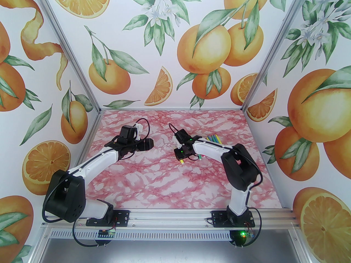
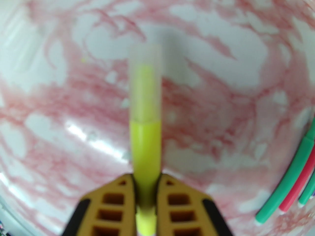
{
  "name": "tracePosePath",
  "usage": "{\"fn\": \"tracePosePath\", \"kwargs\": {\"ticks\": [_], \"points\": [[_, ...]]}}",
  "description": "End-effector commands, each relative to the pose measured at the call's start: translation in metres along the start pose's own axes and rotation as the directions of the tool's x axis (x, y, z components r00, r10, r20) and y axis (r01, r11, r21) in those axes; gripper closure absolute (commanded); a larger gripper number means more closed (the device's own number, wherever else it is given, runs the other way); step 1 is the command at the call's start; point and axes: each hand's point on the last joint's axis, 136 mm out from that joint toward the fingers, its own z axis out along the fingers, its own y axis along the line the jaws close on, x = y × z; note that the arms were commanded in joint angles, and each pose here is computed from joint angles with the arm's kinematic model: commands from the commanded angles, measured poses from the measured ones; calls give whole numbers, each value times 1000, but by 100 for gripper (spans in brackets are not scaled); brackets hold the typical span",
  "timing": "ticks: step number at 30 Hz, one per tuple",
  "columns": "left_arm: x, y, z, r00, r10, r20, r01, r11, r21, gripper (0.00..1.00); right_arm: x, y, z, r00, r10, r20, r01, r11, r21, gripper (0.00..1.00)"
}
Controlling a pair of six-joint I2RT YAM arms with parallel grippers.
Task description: Open the pen caps
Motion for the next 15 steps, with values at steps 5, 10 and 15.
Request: {"fn": "tracePosePath", "kwargs": {"ticks": [5, 10, 15], "points": [[-9, -32, 10, 999, -37, 8, 35, 979, 199, 30, -16, 30, -32, 988, -59, 143, 85, 980, -182, 94], [-10, -52, 14, 999, -35, -12, 37, 951, 307, 31, -18, 43, -47, 975, -84, 207, 135, 960, -245, 94], [-10, -67, 17, 999, -30, -25, 37, 928, 372, 32, -22, 54, -62, 962, -98, 253, 172, 942, -288, 94]]}}
